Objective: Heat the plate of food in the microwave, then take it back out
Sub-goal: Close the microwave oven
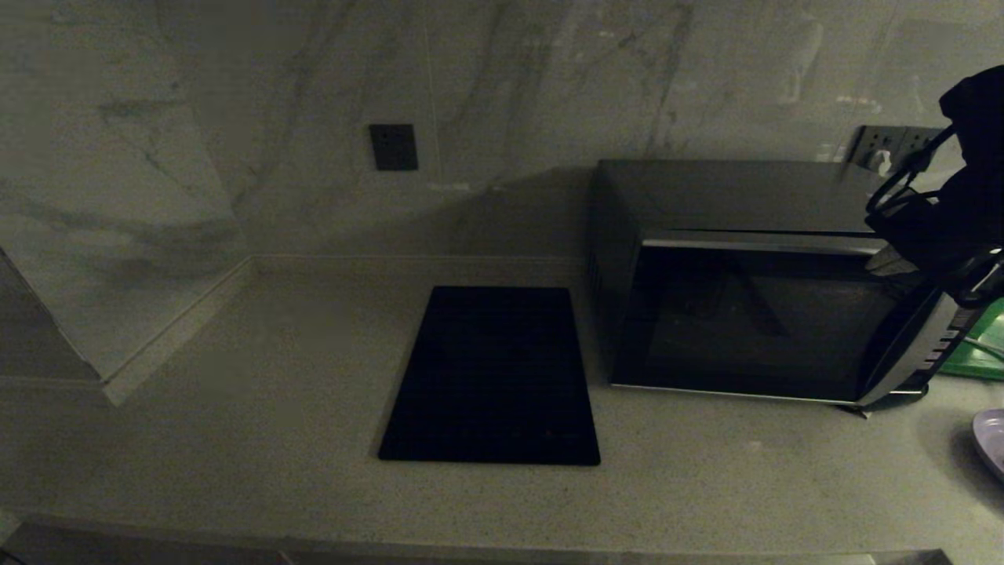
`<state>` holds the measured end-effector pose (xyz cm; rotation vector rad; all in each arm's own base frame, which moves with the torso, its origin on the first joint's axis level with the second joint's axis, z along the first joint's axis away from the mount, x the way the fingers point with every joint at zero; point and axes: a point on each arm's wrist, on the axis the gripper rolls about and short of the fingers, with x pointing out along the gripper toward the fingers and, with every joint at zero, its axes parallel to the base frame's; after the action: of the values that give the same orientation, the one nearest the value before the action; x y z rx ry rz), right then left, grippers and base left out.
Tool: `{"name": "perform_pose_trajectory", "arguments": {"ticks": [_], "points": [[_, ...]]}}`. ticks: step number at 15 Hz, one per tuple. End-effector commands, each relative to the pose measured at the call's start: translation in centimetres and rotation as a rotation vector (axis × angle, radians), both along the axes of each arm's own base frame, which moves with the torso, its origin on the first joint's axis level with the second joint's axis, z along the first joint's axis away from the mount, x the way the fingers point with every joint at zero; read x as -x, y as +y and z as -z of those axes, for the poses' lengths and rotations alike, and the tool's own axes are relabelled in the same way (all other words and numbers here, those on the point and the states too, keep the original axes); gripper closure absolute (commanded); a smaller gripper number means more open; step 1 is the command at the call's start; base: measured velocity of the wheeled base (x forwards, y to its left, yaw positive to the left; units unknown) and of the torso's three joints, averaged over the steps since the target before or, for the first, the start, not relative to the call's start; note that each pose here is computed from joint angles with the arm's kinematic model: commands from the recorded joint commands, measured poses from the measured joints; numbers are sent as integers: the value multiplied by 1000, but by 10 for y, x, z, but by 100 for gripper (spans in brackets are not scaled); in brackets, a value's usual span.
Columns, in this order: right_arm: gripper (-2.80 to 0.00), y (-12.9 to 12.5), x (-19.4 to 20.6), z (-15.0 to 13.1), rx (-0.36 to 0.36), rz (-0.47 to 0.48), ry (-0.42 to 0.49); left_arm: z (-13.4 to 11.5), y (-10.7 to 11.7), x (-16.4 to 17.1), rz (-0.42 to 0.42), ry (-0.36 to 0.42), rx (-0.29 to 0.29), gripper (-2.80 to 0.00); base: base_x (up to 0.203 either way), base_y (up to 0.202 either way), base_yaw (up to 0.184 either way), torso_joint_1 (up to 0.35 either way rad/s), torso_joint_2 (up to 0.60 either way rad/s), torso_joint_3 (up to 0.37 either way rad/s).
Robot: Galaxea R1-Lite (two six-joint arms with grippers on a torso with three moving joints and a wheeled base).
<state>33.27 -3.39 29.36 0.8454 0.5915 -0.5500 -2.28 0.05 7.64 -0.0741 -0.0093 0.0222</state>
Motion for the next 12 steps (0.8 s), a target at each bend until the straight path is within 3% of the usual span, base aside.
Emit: {"name": "perform_pose_trajectory", "arguments": {"ticks": [1, 4, 12], "points": [[0, 0, -3, 0, -3, 5, -6, 0, 0, 0, 0, -1, 1, 0, 0, 0, 0, 0, 0, 0], [0, -1, -11, 0, 2, 6, -45, 0, 0, 0, 0, 0, 1, 0, 0, 0, 0, 0, 0, 0], [0, -1, -12, 1, 2, 6, -43, 0, 0, 0, 0, -1, 1, 0, 0, 0, 0, 0, 0, 0]]}}
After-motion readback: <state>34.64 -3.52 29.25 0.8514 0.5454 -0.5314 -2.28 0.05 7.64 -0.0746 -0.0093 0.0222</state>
